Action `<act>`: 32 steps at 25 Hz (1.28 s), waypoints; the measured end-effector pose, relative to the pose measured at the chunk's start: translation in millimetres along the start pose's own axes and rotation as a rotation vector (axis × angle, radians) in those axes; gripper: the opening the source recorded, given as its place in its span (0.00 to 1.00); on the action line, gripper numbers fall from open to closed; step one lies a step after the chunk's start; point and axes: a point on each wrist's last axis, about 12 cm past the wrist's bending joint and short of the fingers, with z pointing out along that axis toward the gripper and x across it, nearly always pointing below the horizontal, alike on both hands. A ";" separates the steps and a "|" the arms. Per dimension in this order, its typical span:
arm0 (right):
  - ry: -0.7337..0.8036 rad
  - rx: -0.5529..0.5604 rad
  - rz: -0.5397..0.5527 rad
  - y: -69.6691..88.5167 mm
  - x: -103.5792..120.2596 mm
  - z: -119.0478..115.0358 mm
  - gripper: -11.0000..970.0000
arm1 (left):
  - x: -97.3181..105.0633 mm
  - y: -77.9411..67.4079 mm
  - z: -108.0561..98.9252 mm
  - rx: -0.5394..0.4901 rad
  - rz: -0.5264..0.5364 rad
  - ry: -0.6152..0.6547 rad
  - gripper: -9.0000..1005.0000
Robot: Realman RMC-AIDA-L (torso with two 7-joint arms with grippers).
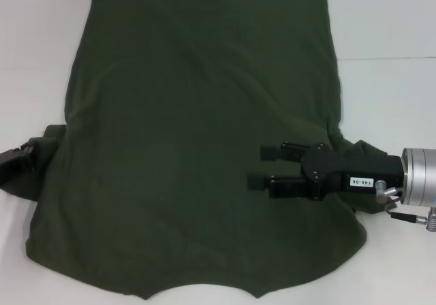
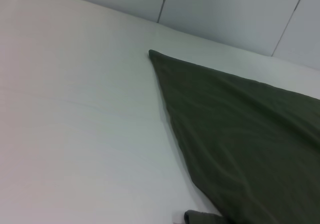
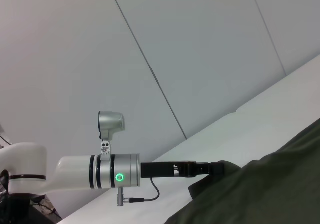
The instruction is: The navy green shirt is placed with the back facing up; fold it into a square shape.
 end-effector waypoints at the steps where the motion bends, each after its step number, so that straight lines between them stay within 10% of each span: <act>1: 0.000 0.000 0.000 0.0 -0.1 0.0 0.97 | -0.3 0.2 0.0 0.000 0.001 0.000 0.15; 32: -0.015 0.005 0.041 0.1 7.4 5.3 0.97 | -50.7 19.6 -10.5 -0.066 0.184 -0.035 0.04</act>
